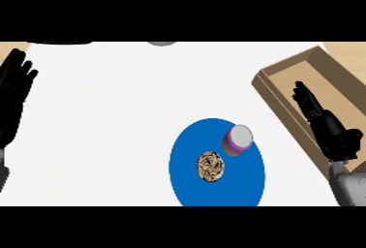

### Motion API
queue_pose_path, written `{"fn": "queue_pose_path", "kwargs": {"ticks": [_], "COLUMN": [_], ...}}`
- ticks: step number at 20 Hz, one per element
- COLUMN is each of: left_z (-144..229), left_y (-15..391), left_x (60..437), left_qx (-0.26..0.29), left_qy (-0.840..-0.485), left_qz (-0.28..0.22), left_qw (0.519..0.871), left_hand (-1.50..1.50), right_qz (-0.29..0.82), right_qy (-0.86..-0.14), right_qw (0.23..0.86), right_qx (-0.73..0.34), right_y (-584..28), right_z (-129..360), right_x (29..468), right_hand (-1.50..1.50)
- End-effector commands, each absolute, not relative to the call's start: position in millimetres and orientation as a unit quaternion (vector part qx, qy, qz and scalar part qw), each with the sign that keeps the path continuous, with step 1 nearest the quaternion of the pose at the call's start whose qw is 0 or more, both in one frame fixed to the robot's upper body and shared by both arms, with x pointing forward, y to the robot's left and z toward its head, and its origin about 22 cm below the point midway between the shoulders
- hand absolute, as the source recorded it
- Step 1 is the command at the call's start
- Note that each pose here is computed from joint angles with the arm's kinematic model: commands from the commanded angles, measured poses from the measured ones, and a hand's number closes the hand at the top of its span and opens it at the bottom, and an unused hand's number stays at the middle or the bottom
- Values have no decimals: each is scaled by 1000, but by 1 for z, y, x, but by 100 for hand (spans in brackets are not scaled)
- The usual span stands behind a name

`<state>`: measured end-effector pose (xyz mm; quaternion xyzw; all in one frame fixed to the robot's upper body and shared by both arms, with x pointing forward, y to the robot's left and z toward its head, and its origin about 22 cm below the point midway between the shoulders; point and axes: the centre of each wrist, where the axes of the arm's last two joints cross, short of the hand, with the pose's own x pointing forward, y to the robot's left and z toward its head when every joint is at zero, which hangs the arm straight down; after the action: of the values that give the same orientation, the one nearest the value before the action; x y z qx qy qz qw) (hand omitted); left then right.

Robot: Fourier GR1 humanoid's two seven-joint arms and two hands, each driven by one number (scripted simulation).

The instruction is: Pick the cupcake from the plate and place it in the cardboard box

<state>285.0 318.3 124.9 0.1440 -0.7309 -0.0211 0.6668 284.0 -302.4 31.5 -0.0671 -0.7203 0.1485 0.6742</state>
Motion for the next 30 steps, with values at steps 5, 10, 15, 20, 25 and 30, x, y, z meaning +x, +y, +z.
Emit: {"fn": "queue_pose_path", "kwargs": {"ticks": [5, 10, 15, 20, 25, 30], "left_z": [116, 81, 76, 76, 55, 80], "left_y": [291, 261, 279, 267, 260, 262], "left_x": [283, 279, 290, 287, 284, 286], "left_qx": [90, 47, 52, 36, 43, 42], "left_qy": [-761, -761, -753, -758, -756, -757], "left_qz": [-180, -229, -231, -222, -235, -230], "left_qw": [616, 606, 613, 613, 610, 610], "left_hand": [0, 0, 0, 0, 0, 0], "right_qz": [254, 375, 475, 556, 681, 745], "right_qy": [-835, -811, -810, -780, -684, -626], "right_qw": [474, 444, 338, 284, 260, 228], "right_qx": [115, 62, 63, 34, -25, -39], "right_y": [-249, -275, -265, -255, -236, -188], "right_z": [160, 193, 173, 181, 196, 203], "right_x": [317, 337, 328, 325, 308, 262], "right_hand": [-150, -150, -150, -150, -150, -150]}}
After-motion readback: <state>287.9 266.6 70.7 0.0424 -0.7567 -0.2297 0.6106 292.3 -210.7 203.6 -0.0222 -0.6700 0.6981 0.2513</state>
